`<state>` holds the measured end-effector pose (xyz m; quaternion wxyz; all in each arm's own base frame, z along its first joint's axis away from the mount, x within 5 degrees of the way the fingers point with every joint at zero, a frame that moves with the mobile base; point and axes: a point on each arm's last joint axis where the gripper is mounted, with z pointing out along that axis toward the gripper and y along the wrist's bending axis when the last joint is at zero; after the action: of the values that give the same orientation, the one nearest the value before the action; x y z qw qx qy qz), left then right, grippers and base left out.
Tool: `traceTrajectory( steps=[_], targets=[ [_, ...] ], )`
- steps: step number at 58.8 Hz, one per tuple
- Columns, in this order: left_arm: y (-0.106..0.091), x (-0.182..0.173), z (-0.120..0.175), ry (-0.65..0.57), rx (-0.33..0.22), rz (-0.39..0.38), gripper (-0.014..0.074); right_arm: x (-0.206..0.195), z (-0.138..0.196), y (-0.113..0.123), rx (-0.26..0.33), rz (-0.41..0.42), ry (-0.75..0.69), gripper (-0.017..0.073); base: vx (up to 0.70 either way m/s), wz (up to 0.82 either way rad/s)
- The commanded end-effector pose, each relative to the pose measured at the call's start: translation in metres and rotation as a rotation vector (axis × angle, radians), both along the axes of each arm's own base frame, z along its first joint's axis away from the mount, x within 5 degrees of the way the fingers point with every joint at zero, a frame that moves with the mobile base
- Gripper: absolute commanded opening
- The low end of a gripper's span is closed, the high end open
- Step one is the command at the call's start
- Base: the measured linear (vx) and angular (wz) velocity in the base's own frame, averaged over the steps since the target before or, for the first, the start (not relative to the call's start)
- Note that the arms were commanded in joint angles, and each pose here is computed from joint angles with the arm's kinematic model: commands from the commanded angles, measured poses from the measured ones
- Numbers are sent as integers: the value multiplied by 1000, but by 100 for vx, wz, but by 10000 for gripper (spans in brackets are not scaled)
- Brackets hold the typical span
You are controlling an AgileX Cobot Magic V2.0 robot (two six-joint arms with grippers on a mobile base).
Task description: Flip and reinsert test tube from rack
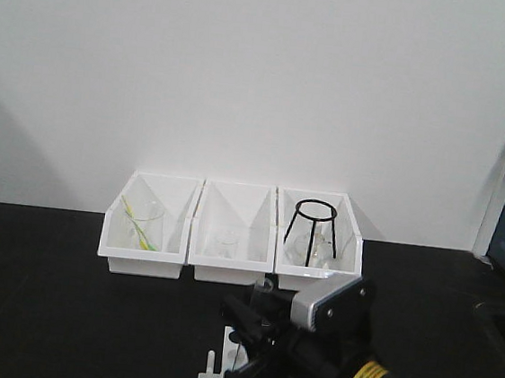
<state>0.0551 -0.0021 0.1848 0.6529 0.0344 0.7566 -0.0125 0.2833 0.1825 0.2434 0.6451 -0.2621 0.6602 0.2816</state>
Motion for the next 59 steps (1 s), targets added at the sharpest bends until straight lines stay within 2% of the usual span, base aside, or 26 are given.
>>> traceTrajectory(
  steps=[1,8,11,13,15,17,19,21,23,24,25,27,29,30,32,33,34,36,39,40,44,46,49,51,56,59],
  targets=[
    [-1,0,9,-89,-22,-14,-6,-12,75,-8,83,-17,-175,-13,0,0],
    [-1,0,9,-89,-22,-14,-6,-21,129,-21,52,-98,-208,-13,0,0],
    [-1,0,9,-89,-22,-14,-6,-26,147,-26,-23,-130,-249,-13,0,0],
    [-1,0,9,-89,-22,-14,-6,-27,153,-28,-118,-142,-291,-13,0,0],
    [-1,0,9,-89,-22,-14,-6,-31,162,-30,-273,-155,-395,-13,0,0],
    [-1,0,9,-89,-22,-14,-6,-32,165,-33,-469,-162,-513,-13,0,0],
    [-1,0,9,-89,-22,-14,-6,-33,165,-35,-730,-159,-669,-13,0,0],
    [-1,0,9,-89,-22,-14,-6,-34,163,-36,-897,-150,-774,-13,0,0],
    [-1,0,9,-89,-22,-14,-6,-33,159,-38,-1127,-129,-913,-13,0,0],
    [-1,0,9,-89,-22,-14,-6,-33,159,-38,-1181,-122,-945,-13,0,0],
    [-1,0,9,-89,-22,-14,-6,-32,158,-39,-1276,-114,-1002,-12,0,0],
    [-1,0,9,-89,-22,-14,-6,-31,157,-41,-1376,-109,-1049,-11,0,0],
    [-1,0,9,-89,-22,-14,-6,-31,156,-42,-1416,-108,-1065,-10,0,0],
    [-1,0,9,-89,-22,-14,-6,-32,158,-42,-1251,-135,-942,-10,0,0],
    [-1,0,9,-89,-22,-14,-6,-32,159,-42,-1109,-158,-832,-9,0,0],
    [-1,0,9,-89,-22,-14,-6,-32,161,-42,-1004,-177,-755,-8,0,0],
    [-1,0,9,-89,-22,-14,-6,-32,162,-43,-964,-184,-724,-8,0,0],
    [-1,0,9,-89,-22,-14,-6,-31,165,-44,-729,-222,-544,-8,0,0],
    [-1,0,9,-89,-22,-14,-6,-31,170,-45,-485,-259,-356,-7,0,0],
    [-1,0,9,-89,-22,-14,-6,-30,171,-46,-372,-271,-272,-7,0,0],
    [-1,0,9,-89,-22,-14,-6,-29,170,-47,-73,-298,-25,-7,0,0],
    [-1,0,9,-89,-22,-14,-6,-28,169,-46,35,-297,56,-7,0,0],
    [-1,0,9,-89,-22,-14,-6,-26,167,-45,121,-296,126,-7,0,0],
    [-1,0,9,-89,-22,-14,-6,-24,165,-43,144,-290,143,-7,0,0],
    [-1,0,9,-89,-22,-14,-6,-23,160,-40,122,-263,117,-7,0,0],
    [-1,0,9,-89,-22,-14,-6,-25,151,-37,78,-223,74,-7,0,0]
  ],
)
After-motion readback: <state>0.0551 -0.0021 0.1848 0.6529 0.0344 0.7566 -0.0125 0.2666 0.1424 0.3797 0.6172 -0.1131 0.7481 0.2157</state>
